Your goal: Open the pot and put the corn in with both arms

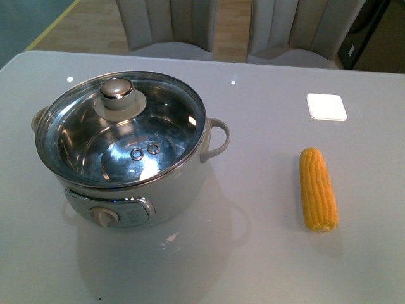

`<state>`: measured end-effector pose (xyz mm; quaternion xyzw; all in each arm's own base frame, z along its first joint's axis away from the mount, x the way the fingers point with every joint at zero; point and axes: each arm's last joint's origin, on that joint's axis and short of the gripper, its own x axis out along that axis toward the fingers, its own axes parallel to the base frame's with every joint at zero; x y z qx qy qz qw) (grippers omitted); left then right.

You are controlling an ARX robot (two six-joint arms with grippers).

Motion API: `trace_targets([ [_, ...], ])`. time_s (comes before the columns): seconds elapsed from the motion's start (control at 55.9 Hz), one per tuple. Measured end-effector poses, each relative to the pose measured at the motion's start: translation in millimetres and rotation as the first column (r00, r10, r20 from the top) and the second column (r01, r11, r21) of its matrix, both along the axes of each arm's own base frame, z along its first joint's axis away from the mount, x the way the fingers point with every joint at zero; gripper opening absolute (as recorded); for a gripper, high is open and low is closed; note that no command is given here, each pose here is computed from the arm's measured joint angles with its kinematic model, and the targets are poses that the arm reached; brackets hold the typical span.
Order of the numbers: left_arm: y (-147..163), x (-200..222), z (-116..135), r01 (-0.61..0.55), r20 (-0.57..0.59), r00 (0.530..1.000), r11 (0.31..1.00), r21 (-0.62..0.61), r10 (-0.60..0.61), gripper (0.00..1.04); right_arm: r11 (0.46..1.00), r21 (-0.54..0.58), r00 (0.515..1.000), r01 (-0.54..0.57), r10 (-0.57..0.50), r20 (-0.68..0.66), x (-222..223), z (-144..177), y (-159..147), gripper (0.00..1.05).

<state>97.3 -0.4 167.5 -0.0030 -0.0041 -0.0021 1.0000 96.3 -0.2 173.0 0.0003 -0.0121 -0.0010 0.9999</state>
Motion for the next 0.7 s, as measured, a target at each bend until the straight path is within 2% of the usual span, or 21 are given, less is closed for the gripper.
trace_targets([
  [0.697,0.0,0.0,0.0,0.0,0.0,1.0,1.0,0.0,0.0,0.98,1.0,0.0,1.0,0.0,0.0,0.0,0.0,0.0,0.0,0.96],
])
